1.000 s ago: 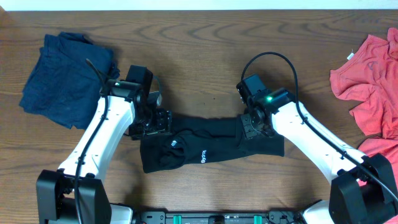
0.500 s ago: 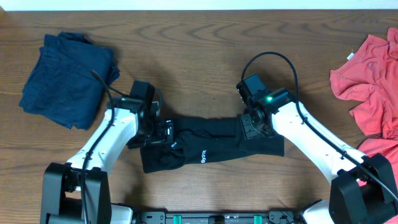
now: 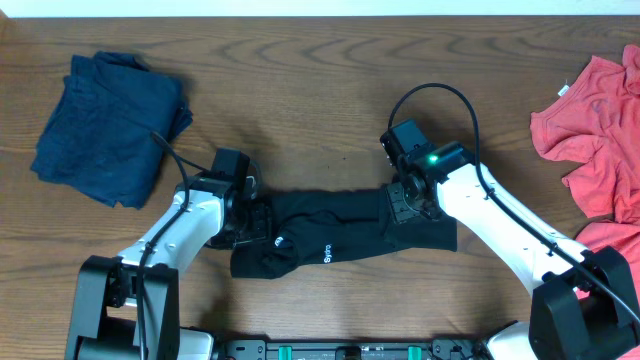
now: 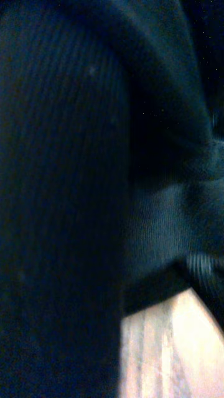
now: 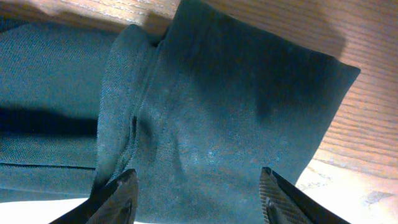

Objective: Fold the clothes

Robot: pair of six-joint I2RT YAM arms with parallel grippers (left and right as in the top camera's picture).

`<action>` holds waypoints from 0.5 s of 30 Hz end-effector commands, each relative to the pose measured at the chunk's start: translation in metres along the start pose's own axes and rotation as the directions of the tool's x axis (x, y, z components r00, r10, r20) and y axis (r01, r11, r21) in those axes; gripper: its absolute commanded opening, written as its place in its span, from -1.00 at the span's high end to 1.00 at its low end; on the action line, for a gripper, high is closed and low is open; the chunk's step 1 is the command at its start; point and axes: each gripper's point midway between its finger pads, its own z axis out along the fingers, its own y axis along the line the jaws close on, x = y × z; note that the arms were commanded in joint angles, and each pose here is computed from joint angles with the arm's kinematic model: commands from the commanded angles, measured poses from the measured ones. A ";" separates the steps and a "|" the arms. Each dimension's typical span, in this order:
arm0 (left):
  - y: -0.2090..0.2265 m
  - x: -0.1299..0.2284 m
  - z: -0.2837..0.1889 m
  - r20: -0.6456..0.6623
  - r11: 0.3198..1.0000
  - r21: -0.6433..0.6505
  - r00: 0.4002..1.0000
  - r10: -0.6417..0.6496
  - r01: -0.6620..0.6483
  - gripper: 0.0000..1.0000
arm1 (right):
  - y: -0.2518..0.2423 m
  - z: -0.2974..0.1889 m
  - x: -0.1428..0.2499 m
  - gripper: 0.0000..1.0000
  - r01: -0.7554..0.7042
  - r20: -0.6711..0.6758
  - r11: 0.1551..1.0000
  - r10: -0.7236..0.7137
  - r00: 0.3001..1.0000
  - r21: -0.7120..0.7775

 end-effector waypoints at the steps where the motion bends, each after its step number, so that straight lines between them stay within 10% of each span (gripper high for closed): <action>1: 0.003 0.014 0.014 -0.061 1.000 0.008 0.998 -0.006 0.007 0.17 | -0.004 0.002 0.002 -0.21 -0.014 -0.005 1.000 0.014 1.000 0.020; 6: 0.000 0.012 0.014 -0.053 1.000 0.024 0.999 -0.004 0.005 0.80 | -0.004 0.002 0.002 -0.21 -0.013 -0.007 1.000 0.013 1.000 0.020; 15: 0.014 -0.023 -0.026 0.028 0.997 -0.047 0.998 -0.052 0.053 0.88 | -0.011 0.002 0.000 -0.07 -0.040 -0.001 0.998 0.040 0.999 0.040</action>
